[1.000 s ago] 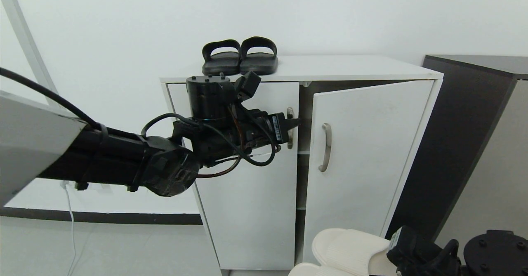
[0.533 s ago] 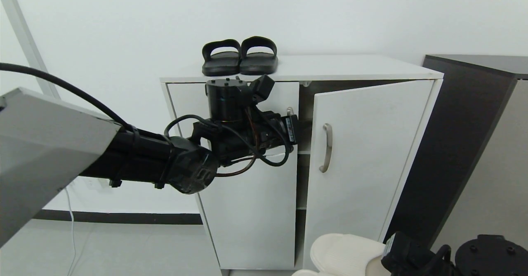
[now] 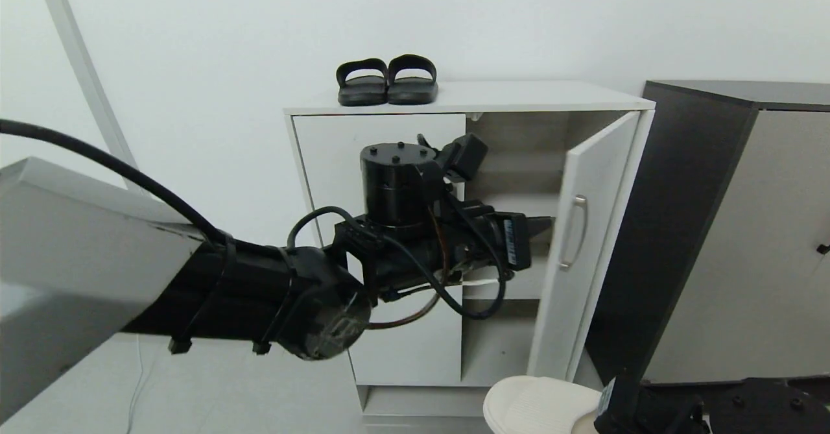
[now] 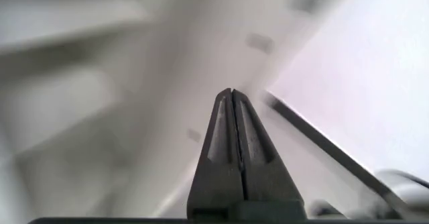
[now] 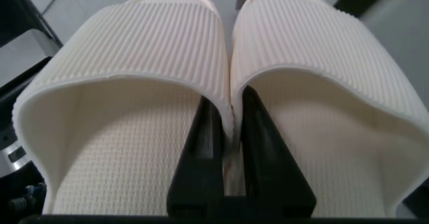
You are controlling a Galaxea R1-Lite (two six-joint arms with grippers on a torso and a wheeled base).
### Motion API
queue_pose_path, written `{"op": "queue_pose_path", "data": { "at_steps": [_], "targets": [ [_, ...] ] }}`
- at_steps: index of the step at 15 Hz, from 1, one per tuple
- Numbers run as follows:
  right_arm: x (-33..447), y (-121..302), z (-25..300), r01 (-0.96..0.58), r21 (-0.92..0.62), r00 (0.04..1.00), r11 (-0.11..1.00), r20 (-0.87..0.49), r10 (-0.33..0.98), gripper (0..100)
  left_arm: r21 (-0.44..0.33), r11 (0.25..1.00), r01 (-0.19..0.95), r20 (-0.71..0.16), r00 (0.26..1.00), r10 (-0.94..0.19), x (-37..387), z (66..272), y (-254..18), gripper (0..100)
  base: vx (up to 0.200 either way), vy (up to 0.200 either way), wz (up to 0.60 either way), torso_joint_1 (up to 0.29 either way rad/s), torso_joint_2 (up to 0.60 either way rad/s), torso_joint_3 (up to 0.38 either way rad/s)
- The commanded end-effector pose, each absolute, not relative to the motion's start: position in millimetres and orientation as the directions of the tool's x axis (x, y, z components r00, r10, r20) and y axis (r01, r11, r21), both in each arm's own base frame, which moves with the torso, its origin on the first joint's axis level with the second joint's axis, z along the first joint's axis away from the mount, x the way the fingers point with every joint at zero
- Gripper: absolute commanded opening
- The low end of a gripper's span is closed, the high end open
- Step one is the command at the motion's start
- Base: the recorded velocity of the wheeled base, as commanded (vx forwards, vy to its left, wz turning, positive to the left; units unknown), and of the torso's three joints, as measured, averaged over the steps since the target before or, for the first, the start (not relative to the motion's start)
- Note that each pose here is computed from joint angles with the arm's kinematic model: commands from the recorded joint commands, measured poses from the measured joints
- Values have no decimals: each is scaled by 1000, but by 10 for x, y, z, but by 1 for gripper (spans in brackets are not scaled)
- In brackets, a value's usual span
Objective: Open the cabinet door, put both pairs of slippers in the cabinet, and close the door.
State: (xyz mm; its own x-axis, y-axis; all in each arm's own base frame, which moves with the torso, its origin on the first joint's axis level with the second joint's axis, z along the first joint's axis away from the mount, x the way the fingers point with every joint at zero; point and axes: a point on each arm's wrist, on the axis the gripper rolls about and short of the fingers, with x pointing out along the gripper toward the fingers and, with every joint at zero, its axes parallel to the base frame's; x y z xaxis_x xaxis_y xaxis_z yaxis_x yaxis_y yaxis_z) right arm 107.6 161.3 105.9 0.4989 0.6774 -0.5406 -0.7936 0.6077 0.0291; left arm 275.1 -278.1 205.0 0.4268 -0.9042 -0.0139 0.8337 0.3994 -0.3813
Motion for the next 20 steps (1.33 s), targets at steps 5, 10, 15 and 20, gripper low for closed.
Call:
{"op": "queue_pose_path", "data": {
  "at_steps": [5, 10, 15, 20],
  "targets": [
    [1120, 1630, 1073, -779, 38, 514, 626, -533, 672, 0, -364, 478, 799, 20, 520, -854, 2862, 2196, -2396, 0, -40, 0, 0, 0, 0, 0],
    [1755, 1947, 1022, -549, 48, 725, 835, -469, 504, 0, -280, 738, 614, 64, 779, -624, 2488, 2583, -1522, 0, 0, 0, 0, 0, 0, 0],
    [2097, 2227, 836, -281, -11, 901, 960, -348, 260, 0, -188, 948, 257, 30, 966, -256, 1416, 2326, -522, 0, 0, 0, 0, 0, 0, 0],
    [2202, 2201, 830, -183, -27, 932, 983, -322, 164, 0, -84, 987, -134, 21, 990, 136, 663, 1698, -31, 0, 0, 0, 0, 0, 0, 0]
  ]
}}
